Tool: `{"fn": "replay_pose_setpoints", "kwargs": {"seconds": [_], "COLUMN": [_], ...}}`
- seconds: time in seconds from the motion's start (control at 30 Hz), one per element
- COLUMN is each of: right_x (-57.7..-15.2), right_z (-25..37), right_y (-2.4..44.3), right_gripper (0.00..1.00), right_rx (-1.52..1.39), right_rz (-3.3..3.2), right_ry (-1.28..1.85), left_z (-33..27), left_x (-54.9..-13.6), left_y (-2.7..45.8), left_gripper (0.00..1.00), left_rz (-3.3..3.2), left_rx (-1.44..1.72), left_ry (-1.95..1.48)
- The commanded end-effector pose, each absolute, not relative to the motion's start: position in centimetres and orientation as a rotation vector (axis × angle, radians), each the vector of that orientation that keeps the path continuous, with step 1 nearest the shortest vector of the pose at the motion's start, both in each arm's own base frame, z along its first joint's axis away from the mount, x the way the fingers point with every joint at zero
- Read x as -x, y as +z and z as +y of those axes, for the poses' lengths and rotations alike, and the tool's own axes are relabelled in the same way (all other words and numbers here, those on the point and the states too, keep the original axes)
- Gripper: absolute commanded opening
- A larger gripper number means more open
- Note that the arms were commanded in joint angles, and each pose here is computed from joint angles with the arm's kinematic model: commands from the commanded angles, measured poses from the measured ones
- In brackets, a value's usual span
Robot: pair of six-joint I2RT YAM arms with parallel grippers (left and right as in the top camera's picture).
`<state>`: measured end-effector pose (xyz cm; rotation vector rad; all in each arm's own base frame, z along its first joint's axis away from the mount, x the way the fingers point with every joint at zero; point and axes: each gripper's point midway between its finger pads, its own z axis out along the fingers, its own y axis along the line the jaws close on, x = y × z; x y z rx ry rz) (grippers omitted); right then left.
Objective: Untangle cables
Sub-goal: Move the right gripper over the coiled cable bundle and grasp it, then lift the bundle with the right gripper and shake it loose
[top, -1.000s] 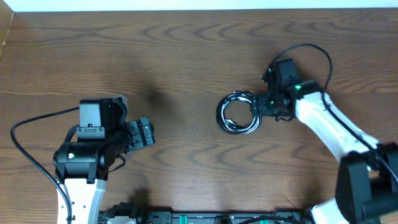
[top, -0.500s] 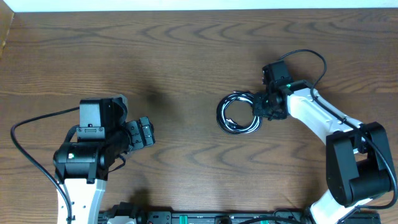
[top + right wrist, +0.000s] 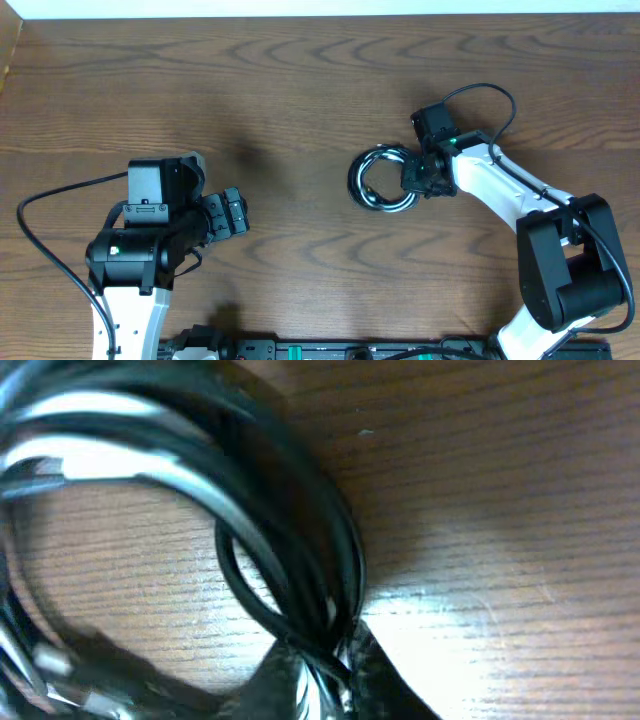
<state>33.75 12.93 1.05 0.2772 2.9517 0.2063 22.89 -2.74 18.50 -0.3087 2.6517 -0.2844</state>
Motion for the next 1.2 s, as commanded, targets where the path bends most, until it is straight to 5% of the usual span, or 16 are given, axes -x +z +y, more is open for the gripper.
{"fn": "replay_pose_setpoints", "kwargs": {"seconds": [0.0, 0.2, 0.33, 0.53, 0.63, 0.67, 0.77, 0.83, 0.87, 1.0, 1.17], "right_x": [-33.8, -37.5, -41.7, -39.7, -35.5, -34.4, -34.8, -35.8, -36.6, -38.6, -39.5], "right_z": [12.6, 10.6, 8.8, 14.5, 18.6, 19.4, 18.6, 16.9, 15.4, 9.8, 8.1], "right_y": [0.7, 5.8, 16.8, 23.6, 21.0, 20.4, 20.8, 21.4, 21.8, 21.6, 19.7], "right_gripper": [0.01, 0.01, 0.01, 0.01, 0.19, 0.46, 0.49, 0.78, 0.84, 0.99, 0.99], "right_rx": [-0.294, -0.155, 0.098, 0.664, 0.924, 0.980, 0.945, 0.802, 0.673, 0.138, -0.073], "right_rz": [2.949, 2.790, 2.486, 2.257, 2.308, 2.317, 2.308, 2.318, 2.330, 2.420, 2.551], "right_ry": [0.169, 0.060, -0.170, -0.302, -0.248, -0.245, -0.322, -0.393, -0.424, -0.330, 0.104], "left_z": [-2.7, -2.7, -2.7, -2.7, -2.7, -2.7, -2.7, -2.7, -2.7, -2.7, -2.7], "left_x": [-23.1, -23.1, -23.1, -23.1, -23.1, -23.1, -23.1, -23.1, -23.1, -23.4, -23.6], "left_y": [19.1, 19.1, 19.1, 19.1, 19.1, 19.1, 19.1, 19.1, 19.1, 19.3, 19.5], "left_gripper": [0.93, 0.93, 0.93, 0.93, 0.93, 0.93, 0.93, 0.93, 0.93, 0.93, 0.93], "left_rz": [2.633, 2.633, 2.633, 2.633, 2.633, 2.633, 2.633, 2.633, 2.633, 2.619, 2.607], "left_rx": [0.320, 0.320, 0.320, 0.320, 0.320, 0.320, 0.320, 0.320, 0.320, 0.316, 0.314], "left_ry": [-0.289, -0.289, -0.288, -0.288, -0.288, -0.288, -0.288, -0.288, -0.288, -0.290, -0.291]}}
